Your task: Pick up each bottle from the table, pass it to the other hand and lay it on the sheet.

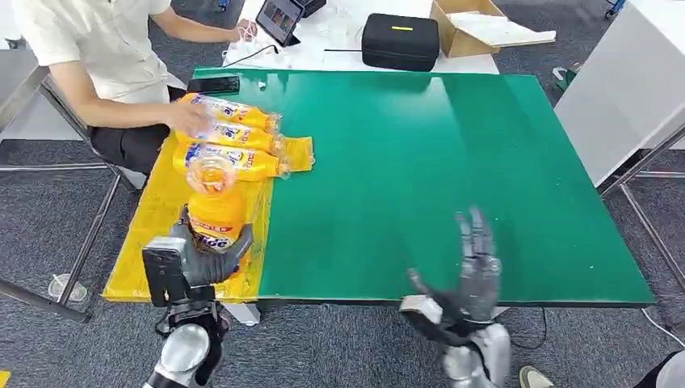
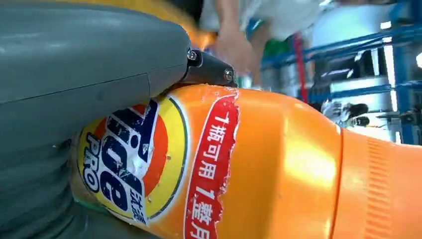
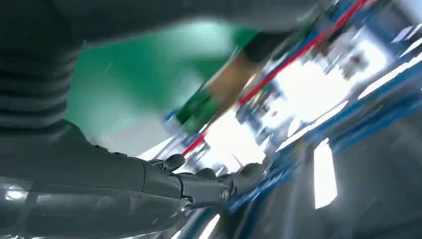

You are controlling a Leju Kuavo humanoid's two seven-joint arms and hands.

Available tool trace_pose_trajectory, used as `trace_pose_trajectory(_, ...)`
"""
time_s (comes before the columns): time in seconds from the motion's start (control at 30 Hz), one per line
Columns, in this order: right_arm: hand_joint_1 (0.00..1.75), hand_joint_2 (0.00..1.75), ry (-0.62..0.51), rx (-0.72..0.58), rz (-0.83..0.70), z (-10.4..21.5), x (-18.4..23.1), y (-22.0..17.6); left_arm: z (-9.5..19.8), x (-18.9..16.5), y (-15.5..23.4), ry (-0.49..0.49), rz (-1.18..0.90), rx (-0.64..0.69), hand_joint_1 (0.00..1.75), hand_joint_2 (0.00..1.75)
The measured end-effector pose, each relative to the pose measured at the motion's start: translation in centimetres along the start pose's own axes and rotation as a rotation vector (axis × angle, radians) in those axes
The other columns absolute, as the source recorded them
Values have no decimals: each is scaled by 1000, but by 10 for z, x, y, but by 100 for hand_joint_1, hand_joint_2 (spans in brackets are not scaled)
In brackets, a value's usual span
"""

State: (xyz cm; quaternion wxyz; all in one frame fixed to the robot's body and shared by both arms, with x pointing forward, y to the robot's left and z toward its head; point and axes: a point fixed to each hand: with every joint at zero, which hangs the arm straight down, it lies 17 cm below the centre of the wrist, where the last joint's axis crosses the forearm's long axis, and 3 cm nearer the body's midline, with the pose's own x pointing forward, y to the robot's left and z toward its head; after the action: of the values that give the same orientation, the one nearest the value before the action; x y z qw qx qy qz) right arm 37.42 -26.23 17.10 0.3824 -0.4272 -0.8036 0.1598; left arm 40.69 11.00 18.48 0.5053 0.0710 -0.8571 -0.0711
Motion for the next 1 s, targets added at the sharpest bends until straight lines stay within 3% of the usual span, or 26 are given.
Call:
trace_pose_trajectory(0.03,0,0,18,-36,15,-3,-8,-15,1,-3,-1,-12,-68,-34,155,175)
trace_pose_trajectory(0.07,0,0,32,-68,19,-5,-14,-26,2,-6,-3,-14,-108,-67,175,175)
trace_pose_trajectory(0.2,0,0,89,-181,-27,-14,-26,-57,6,-37,-22,27,-240,-235,175,175)
trace_pose_trajectory(0.33,0,0,89,-207,-95,-23,-18,-54,6,-85,-41,92,-385,-408,175,175)
trace_pose_trajectory(0.37,0,175,75,-204,-110,-27,-12,-49,6,-97,-43,114,-404,-439,175,175)
trace_pose_trajectory(0.5,0,175,35,-183,-126,-36,3,-37,-1,-130,-44,172,-455,-522,175,175)
trace_pose_trajectory(0.67,0,175,29,-164,-149,-37,8,-27,-15,-155,-32,198,-602,-534,175,175)
trace_pose_trajectory(0.8,0,175,44,-154,-164,-34,5,-22,-8,-179,-20,215,-764,-579,175,175)
trace_pose_trajectory(1.0,0,175,-29,-87,-78,-32,14,-11,12,-208,-10,218,-923,-737,175,175)
